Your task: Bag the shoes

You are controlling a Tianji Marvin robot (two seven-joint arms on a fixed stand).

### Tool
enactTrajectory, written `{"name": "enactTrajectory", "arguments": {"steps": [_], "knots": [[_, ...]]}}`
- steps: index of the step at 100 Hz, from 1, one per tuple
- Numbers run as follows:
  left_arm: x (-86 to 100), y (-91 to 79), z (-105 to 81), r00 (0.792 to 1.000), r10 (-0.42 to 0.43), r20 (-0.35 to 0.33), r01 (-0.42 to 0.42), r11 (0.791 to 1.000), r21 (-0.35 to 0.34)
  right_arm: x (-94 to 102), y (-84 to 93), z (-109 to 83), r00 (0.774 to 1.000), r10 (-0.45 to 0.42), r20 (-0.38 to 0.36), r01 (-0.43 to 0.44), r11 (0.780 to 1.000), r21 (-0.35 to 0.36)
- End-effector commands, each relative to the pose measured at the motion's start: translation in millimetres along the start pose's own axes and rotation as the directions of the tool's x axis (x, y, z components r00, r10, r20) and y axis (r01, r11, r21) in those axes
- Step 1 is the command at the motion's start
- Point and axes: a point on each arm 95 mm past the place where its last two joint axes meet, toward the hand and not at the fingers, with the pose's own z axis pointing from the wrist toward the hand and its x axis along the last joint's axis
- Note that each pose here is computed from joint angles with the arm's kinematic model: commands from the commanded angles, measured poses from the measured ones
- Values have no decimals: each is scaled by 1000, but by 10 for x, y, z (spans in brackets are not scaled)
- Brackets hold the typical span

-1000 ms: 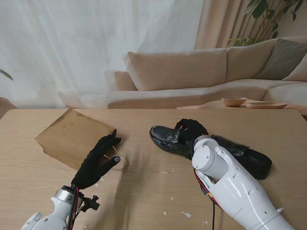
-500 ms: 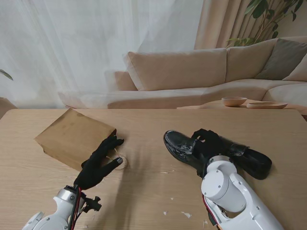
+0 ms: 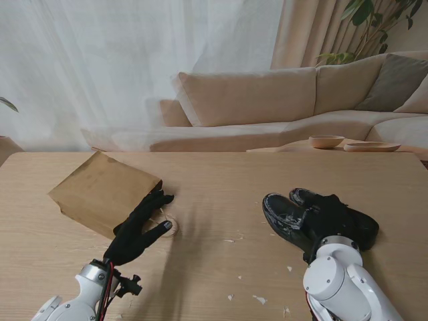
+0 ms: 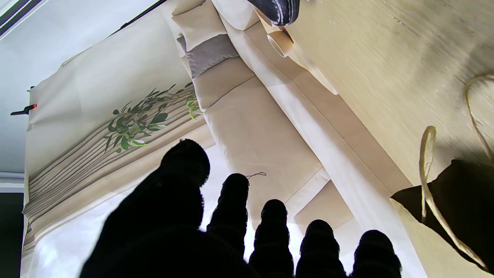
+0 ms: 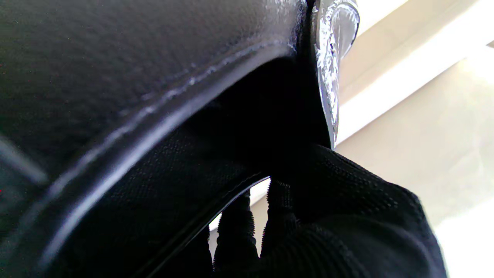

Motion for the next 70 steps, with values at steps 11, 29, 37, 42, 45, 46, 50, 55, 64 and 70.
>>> {"name": "enactTrajectory", "arguments": {"steps": [11,29,37,42,45,46,50,55,64,70], "knots": [[9,36,-14,1000,4,-2,-4,1000,-13,-84,72,39,999,22,47,-21,1000,-19],[5,47,-8,1000,10,1,-10,1000,-12,-183,62,82,995,46,93,-45,999,-5],[1,52,-4,1000,11,5,-11,1000,-13,-233,38,103,993,54,108,-55,998,6],[0,55,-2,1000,12,7,-12,1000,-13,-269,29,123,992,58,116,-60,998,10],[0,56,0,1000,12,8,-12,1000,-13,-292,27,135,991,60,119,-62,998,14],[0,57,0,1000,12,9,-12,1000,-13,-301,26,140,991,61,119,-63,998,15],[0,59,1,1000,13,10,-13,1000,-12,-334,26,161,991,68,113,-71,997,20],[1,62,4,1000,14,11,-14,1000,-12,-369,26,183,991,76,107,-79,996,31],[2,67,9,1000,16,12,-15,1000,-13,-430,25,227,992,74,97,-78,996,39],[1,70,13,1000,17,14,-17,1000,-13,-456,26,255,992,74,98,-78,996,42]]}}
